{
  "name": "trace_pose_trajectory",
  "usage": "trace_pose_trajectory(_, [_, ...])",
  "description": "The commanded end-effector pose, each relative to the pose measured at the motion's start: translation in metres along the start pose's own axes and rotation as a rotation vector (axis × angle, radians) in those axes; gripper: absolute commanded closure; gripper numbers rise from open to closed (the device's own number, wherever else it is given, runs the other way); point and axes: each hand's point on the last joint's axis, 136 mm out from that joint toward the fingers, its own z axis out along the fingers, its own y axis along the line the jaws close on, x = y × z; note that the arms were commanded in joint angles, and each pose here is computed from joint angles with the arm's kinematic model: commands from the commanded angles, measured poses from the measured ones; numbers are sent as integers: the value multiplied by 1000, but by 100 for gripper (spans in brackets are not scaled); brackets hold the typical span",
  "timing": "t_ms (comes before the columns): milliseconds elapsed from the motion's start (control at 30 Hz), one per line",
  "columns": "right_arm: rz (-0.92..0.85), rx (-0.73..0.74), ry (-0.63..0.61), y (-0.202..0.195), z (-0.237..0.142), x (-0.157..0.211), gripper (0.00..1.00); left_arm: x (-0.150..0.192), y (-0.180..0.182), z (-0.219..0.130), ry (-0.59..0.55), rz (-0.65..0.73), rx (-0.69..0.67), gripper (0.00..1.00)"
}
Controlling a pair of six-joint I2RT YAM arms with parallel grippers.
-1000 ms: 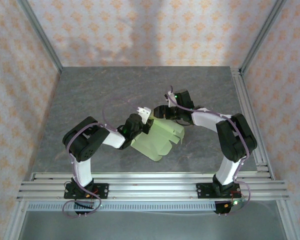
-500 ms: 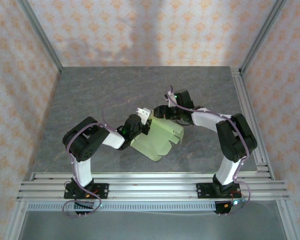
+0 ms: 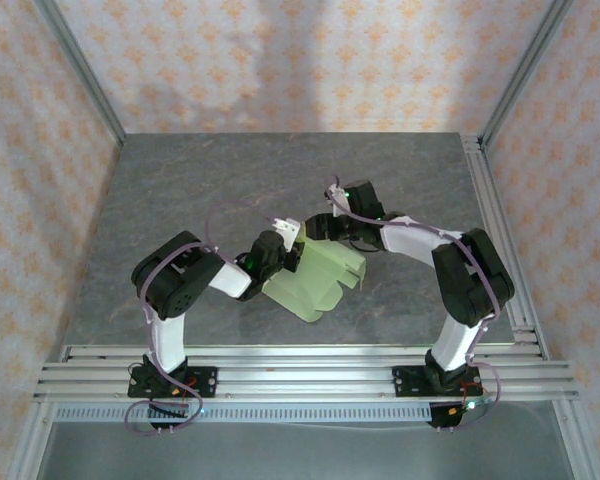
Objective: Fold the paper box
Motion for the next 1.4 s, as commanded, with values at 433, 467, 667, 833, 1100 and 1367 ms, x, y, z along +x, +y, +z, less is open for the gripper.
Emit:
trace_pose_trajectory(433, [1,166,127,-27,4,39,39,-26,6,-7,-75,-64,25,70])
trace_pose_trajectory(467, [10,156,122,-26,4,38,39,-27,8,-8,-78,-61,18,71])
trace_pose_trajectory(667, [60,99,78,-21,2,27,39,-38,11,-15,-104,-63,17,71])
trace_pose_trajectory(833, [71,85,72,-19,1,25,39,-41,10,-14,-92,-42,17,73])
trace_pose_trajectory(1100, [93,57,67,-15,2,23,39,-25,8,-3,-45,-33,29,81])
trace_pose_trajectory(1367, [112,36,47,-10,1,16,39,-17,11,1,-27,-25,19,78])
